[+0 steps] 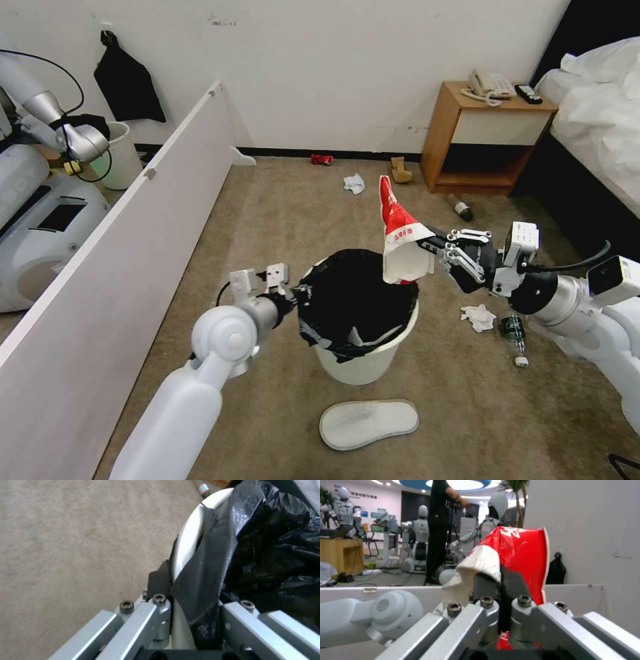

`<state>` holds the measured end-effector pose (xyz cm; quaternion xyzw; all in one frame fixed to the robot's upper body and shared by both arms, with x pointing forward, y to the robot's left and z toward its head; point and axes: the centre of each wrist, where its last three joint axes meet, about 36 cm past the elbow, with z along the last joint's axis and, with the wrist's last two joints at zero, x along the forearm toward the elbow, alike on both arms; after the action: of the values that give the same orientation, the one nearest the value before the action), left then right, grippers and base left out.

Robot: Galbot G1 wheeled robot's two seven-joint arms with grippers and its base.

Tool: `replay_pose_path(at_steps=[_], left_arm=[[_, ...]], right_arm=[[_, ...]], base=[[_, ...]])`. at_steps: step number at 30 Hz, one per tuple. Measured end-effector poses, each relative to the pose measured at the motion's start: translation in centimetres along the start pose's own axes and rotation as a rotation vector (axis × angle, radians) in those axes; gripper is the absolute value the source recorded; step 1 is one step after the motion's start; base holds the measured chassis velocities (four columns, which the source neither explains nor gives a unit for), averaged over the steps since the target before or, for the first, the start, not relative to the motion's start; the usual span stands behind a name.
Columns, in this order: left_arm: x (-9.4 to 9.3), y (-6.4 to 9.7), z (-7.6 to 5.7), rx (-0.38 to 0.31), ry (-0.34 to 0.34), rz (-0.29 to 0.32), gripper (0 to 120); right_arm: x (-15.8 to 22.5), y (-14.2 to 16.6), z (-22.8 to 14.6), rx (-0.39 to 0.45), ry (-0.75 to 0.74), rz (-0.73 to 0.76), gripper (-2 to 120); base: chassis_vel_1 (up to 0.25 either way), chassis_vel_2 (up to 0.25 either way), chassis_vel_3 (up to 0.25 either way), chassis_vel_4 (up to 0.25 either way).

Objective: Pick up the trash bin and place the garbage on the floor into it.

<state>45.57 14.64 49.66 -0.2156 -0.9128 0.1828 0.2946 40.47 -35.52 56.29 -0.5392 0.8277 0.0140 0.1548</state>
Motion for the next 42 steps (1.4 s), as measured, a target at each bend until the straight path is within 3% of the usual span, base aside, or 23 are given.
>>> replay_pose_path(at_steps=[12, 21, 25, 31, 34, 36, 42], left_arm=[[-1.4, -2.5, -0.7, -0.018, -0.003, 0.063, 4], [-1.0, -2.7, -0.5, -0.028, -0.005, 0.068, 4], [-0.9, -2.7, -0.4, -0.029, -0.005, 0.068, 4], [-0.7, -2.5, -0.1, -0.03, -0.001, 0.061, 4], [-0.7, -2.5, -0.1, -0.03, -0.002, 0.061, 4], [-0.7, -2.5, 0.0, -0.03, -0.001, 0.061, 4], [-0.7, -2.3, 0.0, -0.031, -0.002, 0.057, 4]], right_arm=[[0.7, 0.7, 1.1, -0.02, 0.028, 0.016, 0], [0.7, 0.9, 1.6, -0.023, 0.032, 0.051, 0], [0.7, 1.0, 1.7, -0.021, 0.034, 0.058, 6], [0.7, 1.2, 2.0, -0.024, 0.034, 0.071, 38], [0.7, 1.2, 2.0, -0.024, 0.034, 0.072, 41], [0.7, 1.1, 2.0, -0.024, 0.034, 0.073, 54], [0.7, 0.9, 2.0, -0.023, 0.034, 0.082, 73]], base=[[0.0, 0.0, 0.0, 0.0], [0.0, 0.0, 0.0, 0.0], [0.0, 0.0, 0.0, 0.0], [0.0, 0.0, 0.0, 0.0], [0.0, 0.0, 0.0, 0.0], [0.0, 0.0, 0.0, 0.0], [0.0, 0.0, 0.0, 0.0]])
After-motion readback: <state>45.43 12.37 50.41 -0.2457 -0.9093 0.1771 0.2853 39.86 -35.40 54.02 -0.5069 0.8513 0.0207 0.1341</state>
